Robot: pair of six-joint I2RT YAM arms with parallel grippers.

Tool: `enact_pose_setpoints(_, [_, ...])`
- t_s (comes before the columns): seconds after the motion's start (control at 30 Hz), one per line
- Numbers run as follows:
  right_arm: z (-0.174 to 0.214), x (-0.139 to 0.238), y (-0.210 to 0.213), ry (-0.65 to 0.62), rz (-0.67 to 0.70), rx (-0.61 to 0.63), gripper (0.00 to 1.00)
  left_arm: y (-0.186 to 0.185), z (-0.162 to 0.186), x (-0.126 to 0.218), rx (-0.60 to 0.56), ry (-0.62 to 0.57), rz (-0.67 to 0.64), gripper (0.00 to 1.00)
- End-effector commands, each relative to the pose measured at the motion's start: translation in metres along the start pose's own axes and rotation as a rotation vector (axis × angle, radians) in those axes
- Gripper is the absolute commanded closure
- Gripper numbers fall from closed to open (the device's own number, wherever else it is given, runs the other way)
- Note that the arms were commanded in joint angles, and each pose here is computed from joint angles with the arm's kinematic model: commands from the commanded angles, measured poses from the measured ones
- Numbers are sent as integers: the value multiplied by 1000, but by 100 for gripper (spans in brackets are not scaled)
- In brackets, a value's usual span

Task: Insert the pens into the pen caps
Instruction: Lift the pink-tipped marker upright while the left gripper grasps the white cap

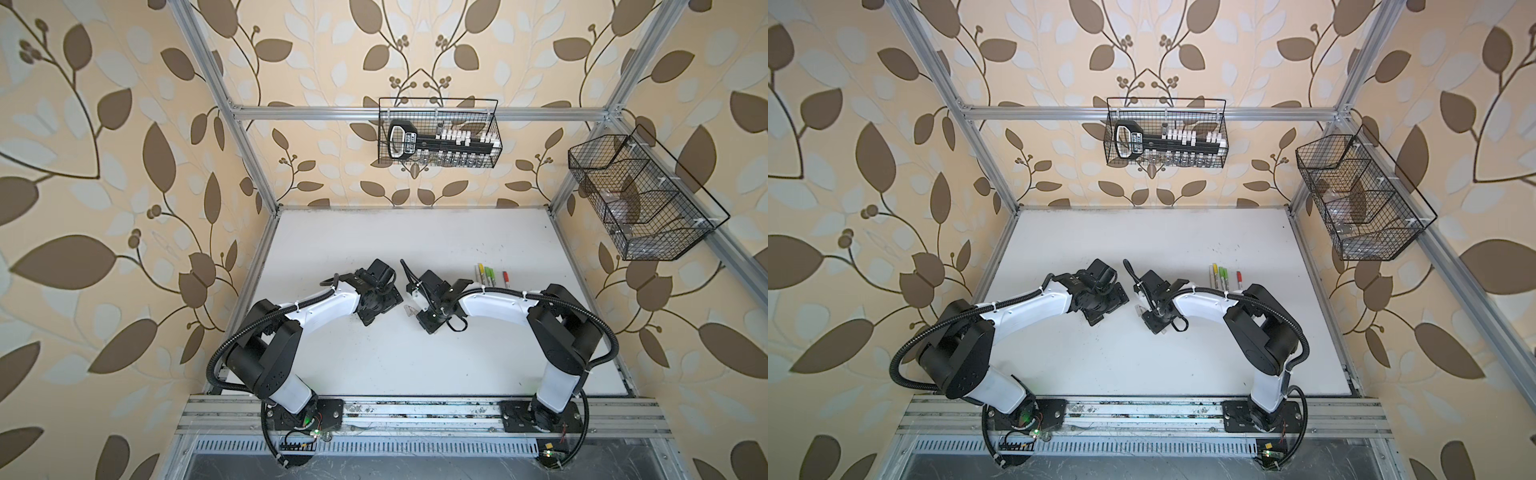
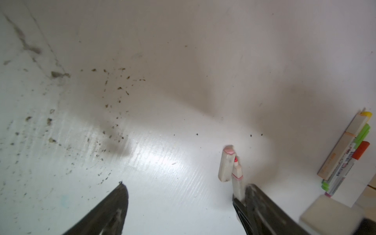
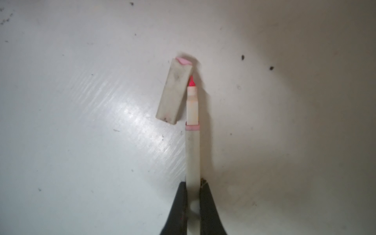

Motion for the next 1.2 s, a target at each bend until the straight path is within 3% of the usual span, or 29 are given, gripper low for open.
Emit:
enact_pose_setpoints(0.0, [11, -4, 3, 58, -11, -3, 96, -11, -6, 7, -2, -28, 12, 11])
enact_pose_setpoints(0.17, [14, 5, -9, 37, -12, -53, 97, -35, -7, -6, -88, 42, 83, 21])
enact_pose_setpoints(0.33, [25, 23, -30, -12, -3, -135, 97, -44, -1, -21, -120, 128, 64, 28])
enact_pose_setpoints(0.47, [35, 41, -41, -52, 3, -172, 97, -44, 6, -28, -138, 177, 7, 30])
enact_pose_setpoints(0.7, [47, 76, -44, -156, -31, -182, 96, -45, 18, -43, -173, 276, -85, 44])
enact_pose_setpoints(0.83, [56, 90, -37, -207, -80, -170, 96, -47, 15, -45, -198, 294, -141, 46])
enact_pose_setpoints(1.17, [78, 95, -29, -251, -149, -150, 96, -46, 8, -56, -217, 300, -243, 52])
Point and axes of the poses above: each gripper's point midway between its finger pads, its own x axis back along the fingers, its own y axis along the line the jaws close on, z = x × y, the point moved 6 cm from there along x, back along the fingers, and after that the axes turned 12 degrees about -x, right-handed, at the moved point
